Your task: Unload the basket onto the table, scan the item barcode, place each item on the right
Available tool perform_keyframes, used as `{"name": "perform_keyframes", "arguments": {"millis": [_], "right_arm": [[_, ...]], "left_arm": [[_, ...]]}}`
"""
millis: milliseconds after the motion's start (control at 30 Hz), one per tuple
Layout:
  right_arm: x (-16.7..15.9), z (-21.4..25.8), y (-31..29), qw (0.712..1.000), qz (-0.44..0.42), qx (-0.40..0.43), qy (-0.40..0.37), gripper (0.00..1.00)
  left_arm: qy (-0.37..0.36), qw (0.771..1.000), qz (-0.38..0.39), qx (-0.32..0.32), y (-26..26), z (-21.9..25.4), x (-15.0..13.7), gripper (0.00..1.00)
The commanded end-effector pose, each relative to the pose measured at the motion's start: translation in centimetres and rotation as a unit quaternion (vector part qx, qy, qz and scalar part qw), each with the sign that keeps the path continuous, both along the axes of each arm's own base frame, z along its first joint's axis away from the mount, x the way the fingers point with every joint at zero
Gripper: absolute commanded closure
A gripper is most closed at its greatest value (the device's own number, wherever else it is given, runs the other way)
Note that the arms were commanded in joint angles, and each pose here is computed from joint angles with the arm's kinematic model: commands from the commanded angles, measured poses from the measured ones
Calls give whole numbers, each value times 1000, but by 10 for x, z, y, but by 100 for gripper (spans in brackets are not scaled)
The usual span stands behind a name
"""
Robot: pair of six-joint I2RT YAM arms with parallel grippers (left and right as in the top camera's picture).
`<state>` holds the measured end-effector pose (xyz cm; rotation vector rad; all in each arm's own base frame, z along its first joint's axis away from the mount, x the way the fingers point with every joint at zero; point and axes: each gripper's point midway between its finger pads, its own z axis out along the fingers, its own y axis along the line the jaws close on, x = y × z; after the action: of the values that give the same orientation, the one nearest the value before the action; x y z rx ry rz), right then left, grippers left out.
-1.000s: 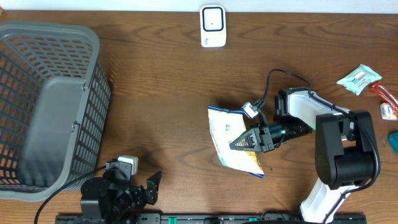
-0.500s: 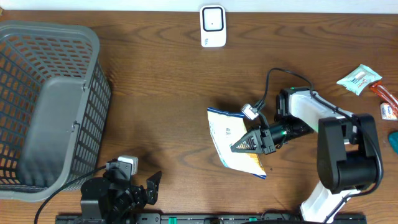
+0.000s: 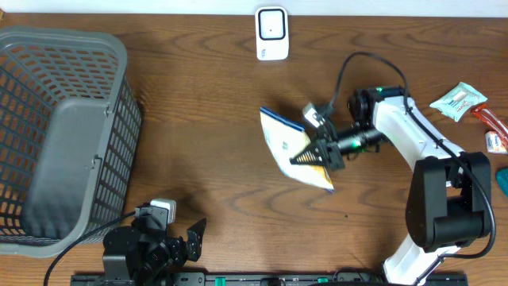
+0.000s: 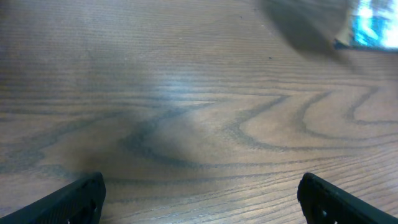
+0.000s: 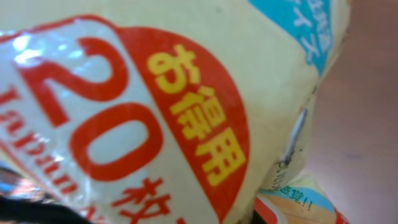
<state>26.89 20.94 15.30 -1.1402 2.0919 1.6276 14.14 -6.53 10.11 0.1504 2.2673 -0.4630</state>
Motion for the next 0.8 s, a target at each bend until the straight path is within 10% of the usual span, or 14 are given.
{"name": "perform_keyframes", "arguments": {"millis": [0, 267, 433, 767], "right_arm": [[17, -6, 6, 990, -49, -117, 66, 99], [49, -37, -9, 931, -150, -330, 51, 98], [82, -52, -53, 823, -294, -487, 16, 99], [124, -34, -64, 749, -376, -536, -105, 99]], "left_arm": [[5, 1000, -5, -3, -2, -1, -2, 1], [5, 1000, -5, -3, -2, -1, -2, 1], [5, 1000, -5, -3, -2, -1, -2, 1], [5, 1000, -5, -3, -2, -1, -2, 1]]}}
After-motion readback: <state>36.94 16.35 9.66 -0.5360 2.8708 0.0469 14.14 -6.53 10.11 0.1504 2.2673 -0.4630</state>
